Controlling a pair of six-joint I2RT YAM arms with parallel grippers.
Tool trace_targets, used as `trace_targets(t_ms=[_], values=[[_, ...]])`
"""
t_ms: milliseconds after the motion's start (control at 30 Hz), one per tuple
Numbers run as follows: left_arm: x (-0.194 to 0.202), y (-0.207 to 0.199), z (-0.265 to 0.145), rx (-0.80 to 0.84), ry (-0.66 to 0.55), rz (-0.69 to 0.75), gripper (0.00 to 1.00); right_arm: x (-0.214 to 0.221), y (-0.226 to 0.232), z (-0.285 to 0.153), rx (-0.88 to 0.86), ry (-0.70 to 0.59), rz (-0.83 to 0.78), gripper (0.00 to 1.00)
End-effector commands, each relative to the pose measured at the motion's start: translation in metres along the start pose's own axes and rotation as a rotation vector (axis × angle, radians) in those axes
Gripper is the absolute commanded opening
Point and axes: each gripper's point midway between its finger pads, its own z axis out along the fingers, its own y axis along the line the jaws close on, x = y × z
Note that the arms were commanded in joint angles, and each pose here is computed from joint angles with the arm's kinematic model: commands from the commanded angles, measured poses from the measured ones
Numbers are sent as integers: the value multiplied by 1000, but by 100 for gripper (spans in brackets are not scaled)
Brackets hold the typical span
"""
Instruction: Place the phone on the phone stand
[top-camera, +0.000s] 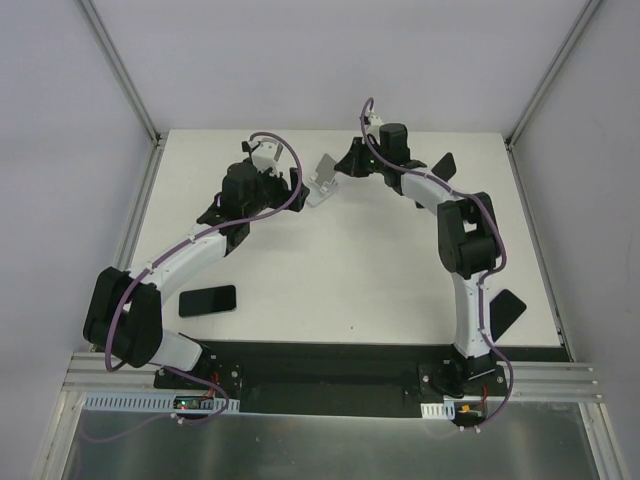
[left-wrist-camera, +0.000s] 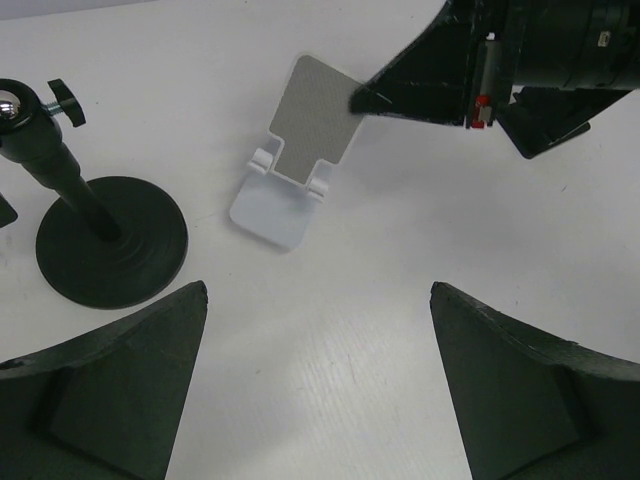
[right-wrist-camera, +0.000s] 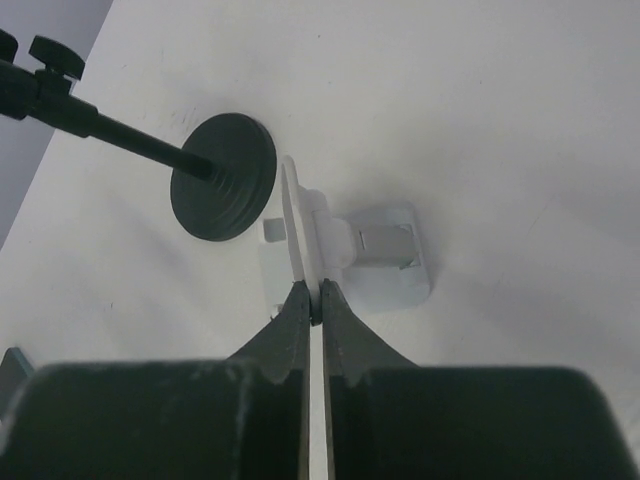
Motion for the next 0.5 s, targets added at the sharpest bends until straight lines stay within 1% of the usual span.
trace_targets(t_ms=[0, 67, 100, 167, 200, 233, 267, 300, 333, 367, 400, 433, 467], values=[[-28, 0, -10, 0, -94, 24, 92, -22, 46, -43, 8, -95, -92, 1], [-29, 1, -12, -2, -98, 23, 92, -18, 43, -60, 84, -121, -101, 1], [-29, 1, -12, -3, -98, 22, 92, -11, 52, -79, 103, -132, -109, 1], [-31, 2, -13, -4, -103, 22, 92, -2, 42, -103, 207, -166, -94, 1], [-30, 2, -14, -5, -103, 20, 92, 13, 43, -123, 236, -169, -88, 1], [-29, 3, -14, -6, -100, 18, 92, 18, 41, -134, 266, -178, -81, 1], [-31, 2, -16, -3, -107, 18, 92, 21, 35, -146, 318, -196, -75, 1], [-30, 2, -16, -4, -106, 17, 92, 17, 41, -167, 337, -235, -75, 1], [-31, 2, -17, -1, -109, 17, 92, 40, 29, -177, 386, -206, -63, 1], [-32, 1, -19, 2, -113, 14, 92, 45, 16, -193, 478, -228, -57, 1], [-31, 1, -18, 3, -111, 14, 92, 41, 16, -216, 518, -270, -52, 1], [-31, 1, -19, 3, -111, 11, 92, 62, 3, -227, 570, -251, -36, 1], [-32, 1, -20, 7, -115, 12, 92, 62, -5, -241, 620, -283, -21, 1]])
